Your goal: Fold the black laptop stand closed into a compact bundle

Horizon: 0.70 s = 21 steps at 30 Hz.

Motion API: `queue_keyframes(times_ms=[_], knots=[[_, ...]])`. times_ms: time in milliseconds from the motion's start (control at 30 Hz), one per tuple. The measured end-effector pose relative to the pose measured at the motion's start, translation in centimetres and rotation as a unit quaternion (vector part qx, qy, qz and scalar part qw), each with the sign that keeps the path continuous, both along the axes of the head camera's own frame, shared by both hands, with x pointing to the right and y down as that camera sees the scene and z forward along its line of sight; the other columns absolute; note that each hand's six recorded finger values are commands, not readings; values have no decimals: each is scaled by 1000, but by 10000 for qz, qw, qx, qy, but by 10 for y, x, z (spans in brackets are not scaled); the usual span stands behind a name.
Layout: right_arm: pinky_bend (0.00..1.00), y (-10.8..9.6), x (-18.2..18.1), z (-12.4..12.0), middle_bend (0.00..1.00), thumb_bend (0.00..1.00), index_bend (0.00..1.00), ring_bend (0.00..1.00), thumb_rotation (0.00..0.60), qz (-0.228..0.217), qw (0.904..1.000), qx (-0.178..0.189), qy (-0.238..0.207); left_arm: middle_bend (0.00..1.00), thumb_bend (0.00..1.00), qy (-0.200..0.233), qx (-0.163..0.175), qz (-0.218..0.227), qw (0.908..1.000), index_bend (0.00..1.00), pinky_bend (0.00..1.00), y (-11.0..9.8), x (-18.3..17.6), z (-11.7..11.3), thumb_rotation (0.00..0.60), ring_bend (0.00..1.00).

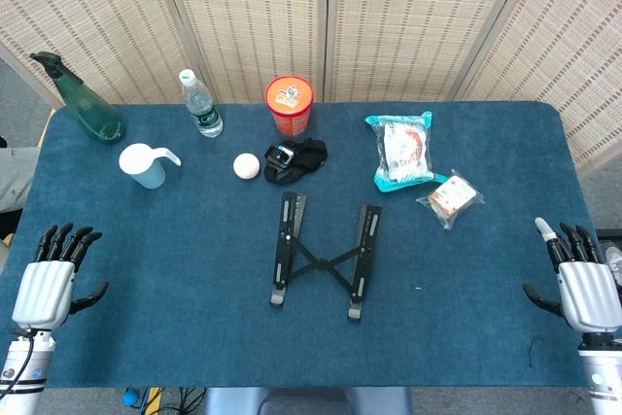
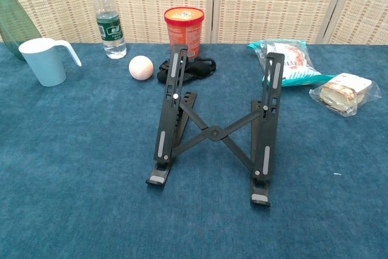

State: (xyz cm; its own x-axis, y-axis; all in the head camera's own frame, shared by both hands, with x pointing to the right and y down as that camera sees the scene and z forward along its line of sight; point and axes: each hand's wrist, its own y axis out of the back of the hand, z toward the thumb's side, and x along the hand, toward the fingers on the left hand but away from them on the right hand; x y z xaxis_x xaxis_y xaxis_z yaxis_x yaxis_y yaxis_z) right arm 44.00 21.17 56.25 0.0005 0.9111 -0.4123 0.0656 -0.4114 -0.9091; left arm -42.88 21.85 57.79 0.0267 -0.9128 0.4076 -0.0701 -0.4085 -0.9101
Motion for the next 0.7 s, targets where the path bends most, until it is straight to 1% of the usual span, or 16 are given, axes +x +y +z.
queue_keyframes(times_ms=[233, 433, 533, 633, 700], knots=[[65, -1, -5, 1, 222, 120, 50, 81, 600, -16, 9997, -52, -219, 143, 187, 11, 14, -8, 10000, 172, 1, 1, -1, -1, 600, 59], [65, -6, -13, 1, 222, 120, 50, 81, 600, -82, 9985, -130, -530, 142, 187, 24, -6, -8, 10000, 172, 1, 2, 0, -1, 600, 59], [65, -10, -17, 3, 218, 120, 50, 81, 600, -102, 9970, -203, -739, 143, 187, 32, -28, -2, 10000, 172, 1, 2, 1, 0, 600, 59], [65, -15, -23, 7, 205, 122, 50, 81, 600, -89, 9940, -314, -1045, 143, 187, 40, -46, -7, 10000, 172, 1, 4, 1, 0, 600, 59], [65, -18, -28, 10, 190, 122, 48, 81, 600, -62, 9903, -427, -1320, 142, 188, 36, -54, -20, 10000, 172, 1, 5, 0, -1, 600, 59]])
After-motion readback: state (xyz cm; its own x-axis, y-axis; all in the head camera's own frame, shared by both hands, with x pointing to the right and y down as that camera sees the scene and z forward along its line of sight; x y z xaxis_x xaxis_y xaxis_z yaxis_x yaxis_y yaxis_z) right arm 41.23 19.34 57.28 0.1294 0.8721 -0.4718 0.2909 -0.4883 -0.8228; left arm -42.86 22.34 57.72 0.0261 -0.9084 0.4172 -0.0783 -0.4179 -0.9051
